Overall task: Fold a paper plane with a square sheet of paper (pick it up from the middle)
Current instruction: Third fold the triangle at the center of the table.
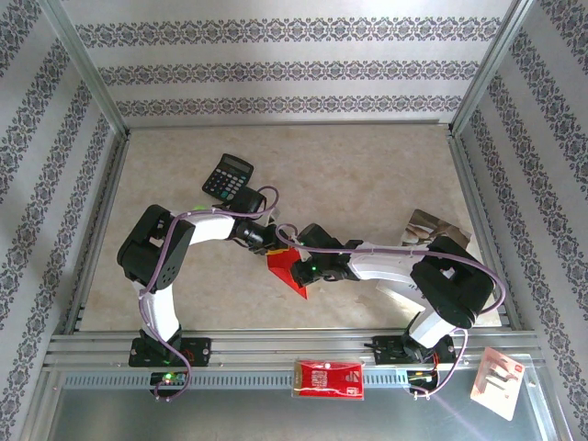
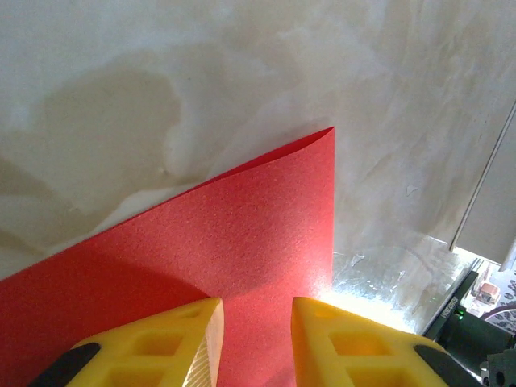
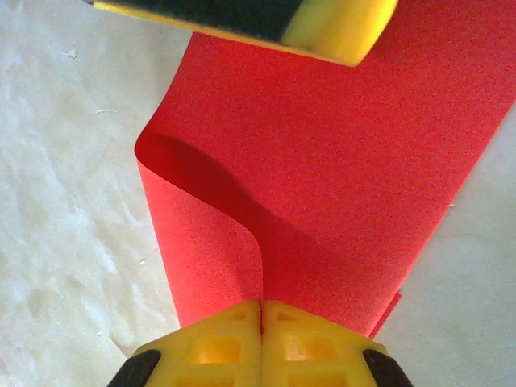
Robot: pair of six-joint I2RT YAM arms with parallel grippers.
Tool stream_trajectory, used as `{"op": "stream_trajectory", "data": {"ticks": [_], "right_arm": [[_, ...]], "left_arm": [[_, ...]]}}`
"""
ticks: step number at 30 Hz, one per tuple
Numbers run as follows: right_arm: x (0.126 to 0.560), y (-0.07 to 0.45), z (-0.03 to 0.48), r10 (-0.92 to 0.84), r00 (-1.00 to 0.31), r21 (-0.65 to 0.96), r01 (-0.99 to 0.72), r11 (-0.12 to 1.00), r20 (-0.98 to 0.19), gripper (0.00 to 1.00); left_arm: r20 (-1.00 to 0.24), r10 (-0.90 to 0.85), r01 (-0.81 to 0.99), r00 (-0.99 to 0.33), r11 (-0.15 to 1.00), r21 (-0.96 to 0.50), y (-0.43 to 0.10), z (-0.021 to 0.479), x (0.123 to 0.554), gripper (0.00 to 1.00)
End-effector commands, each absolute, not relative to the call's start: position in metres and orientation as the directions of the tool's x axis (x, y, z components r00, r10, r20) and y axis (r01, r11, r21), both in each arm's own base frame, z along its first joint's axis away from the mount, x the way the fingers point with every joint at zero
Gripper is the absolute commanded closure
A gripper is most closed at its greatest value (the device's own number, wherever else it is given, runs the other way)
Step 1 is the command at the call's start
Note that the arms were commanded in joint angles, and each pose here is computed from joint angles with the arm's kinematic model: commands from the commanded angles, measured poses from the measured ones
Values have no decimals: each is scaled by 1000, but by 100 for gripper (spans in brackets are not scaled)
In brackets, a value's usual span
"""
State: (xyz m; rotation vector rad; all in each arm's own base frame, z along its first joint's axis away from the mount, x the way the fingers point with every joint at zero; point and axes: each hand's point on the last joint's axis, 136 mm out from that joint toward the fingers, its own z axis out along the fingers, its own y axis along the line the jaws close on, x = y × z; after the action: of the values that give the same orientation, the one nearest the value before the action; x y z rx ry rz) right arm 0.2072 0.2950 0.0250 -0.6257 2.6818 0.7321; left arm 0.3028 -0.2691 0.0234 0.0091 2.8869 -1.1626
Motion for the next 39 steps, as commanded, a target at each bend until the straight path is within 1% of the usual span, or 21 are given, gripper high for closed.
{"op": "stream_trajectory", "data": {"ticks": [1, 39], "right_arm": [[214, 298, 28, -335, -858, 409, -487, 772, -389, 98], [208, 286, 6, -360, -869, 370, -476, 798, -340, 98]], "left_arm": [[34, 5, -18, -999, 780, -626, -259, -6, 288, 71], [27, 6, -13, -1000, 776, -630, -260, -3, 290, 71]]}}
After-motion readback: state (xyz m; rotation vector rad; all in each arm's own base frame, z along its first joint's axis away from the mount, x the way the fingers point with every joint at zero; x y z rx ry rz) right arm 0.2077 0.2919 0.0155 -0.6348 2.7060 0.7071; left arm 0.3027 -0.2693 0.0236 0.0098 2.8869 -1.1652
